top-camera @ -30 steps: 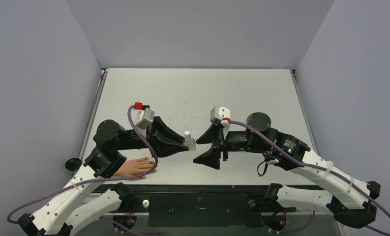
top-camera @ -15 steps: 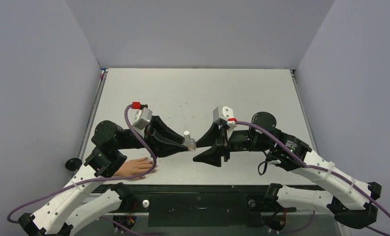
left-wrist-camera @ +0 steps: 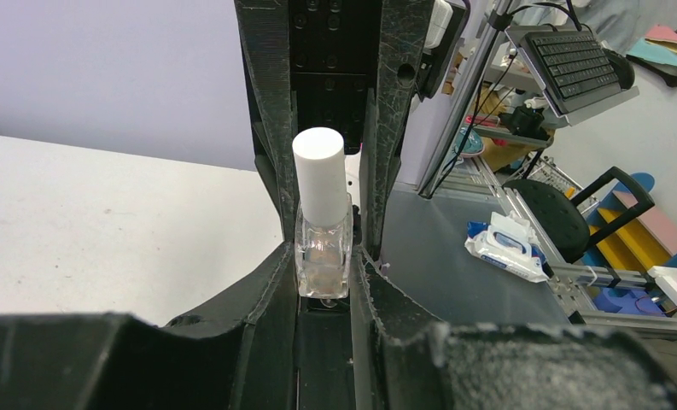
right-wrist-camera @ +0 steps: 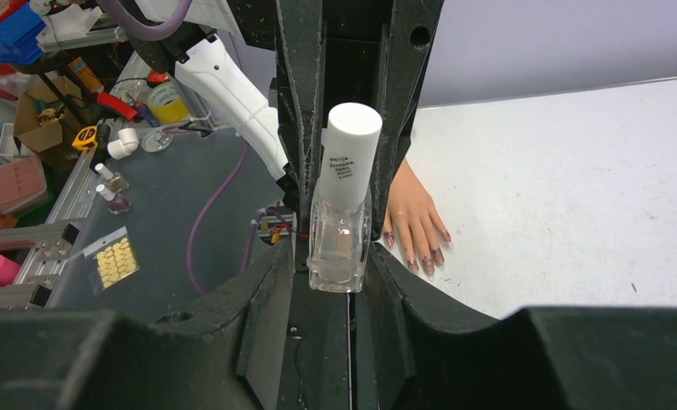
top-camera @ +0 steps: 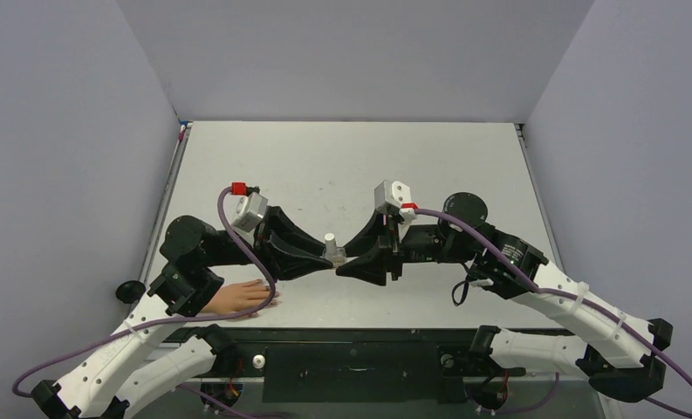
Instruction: Paint the nails
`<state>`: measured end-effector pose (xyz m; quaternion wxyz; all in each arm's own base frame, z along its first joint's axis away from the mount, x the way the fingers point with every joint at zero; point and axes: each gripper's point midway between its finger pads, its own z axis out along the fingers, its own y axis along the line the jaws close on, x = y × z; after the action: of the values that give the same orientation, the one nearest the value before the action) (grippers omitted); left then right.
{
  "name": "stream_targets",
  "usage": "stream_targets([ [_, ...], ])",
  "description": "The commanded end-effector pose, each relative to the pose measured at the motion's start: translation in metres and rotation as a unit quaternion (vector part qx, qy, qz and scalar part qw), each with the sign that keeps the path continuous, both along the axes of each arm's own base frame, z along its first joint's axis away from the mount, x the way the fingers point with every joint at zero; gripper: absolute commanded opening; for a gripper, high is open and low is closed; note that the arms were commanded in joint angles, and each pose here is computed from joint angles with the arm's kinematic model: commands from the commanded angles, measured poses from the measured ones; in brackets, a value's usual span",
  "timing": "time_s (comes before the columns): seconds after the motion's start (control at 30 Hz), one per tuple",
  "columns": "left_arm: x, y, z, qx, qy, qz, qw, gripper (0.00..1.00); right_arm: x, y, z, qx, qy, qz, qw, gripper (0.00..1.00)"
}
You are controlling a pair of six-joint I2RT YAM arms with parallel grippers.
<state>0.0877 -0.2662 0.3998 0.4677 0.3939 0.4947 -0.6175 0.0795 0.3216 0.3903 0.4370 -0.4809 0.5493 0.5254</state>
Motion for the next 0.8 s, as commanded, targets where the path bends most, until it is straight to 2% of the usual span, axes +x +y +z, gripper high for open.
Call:
stream_targets([
  [0.0, -0.005, 0.004, 0.018, -0.030, -0.035, 0.002, 0.999, 0.00, 0.004, 0.002, 0.037, 0.054, -0.034, -0.003, 0.998, 0.31],
  [0.4, -0.003, 0.004, 0.019, -0.034, -0.039, 0.009, 0.999, 0.00, 0.007, 0.011, 0.033, 0.053, -0.024, -0.001, 0.998, 0.12],
  [0.5, -0.001, 0.004, 0.018, -0.035, -0.038, 0.013, 0.999, 0.00, 0.009, 0.013, 0.031, 0.055, -0.022, -0.002, 0.998, 0.00],
  [0.63, -0.001, 0.004, 0.017, -0.034, -0.035, 0.015, 0.999, 0.00, 0.009, 0.013, 0.032, 0.058, -0.023, -0.002, 0.998, 0.00],
  [0.7, -0.002, 0.004, 0.016, -0.028, -0.035, 0.013, 0.999, 0.05, 0.008, 0.013, 0.033, 0.058, -0.023, -0.001, 0.998, 0.00],
  [0.77, -0.004, 0.005, 0.014, -0.017, -0.035, 0.008, 0.999, 0.14, 0.007, 0.012, 0.033, 0.056, -0.024, 0.000, 0.998, 0.00],
])
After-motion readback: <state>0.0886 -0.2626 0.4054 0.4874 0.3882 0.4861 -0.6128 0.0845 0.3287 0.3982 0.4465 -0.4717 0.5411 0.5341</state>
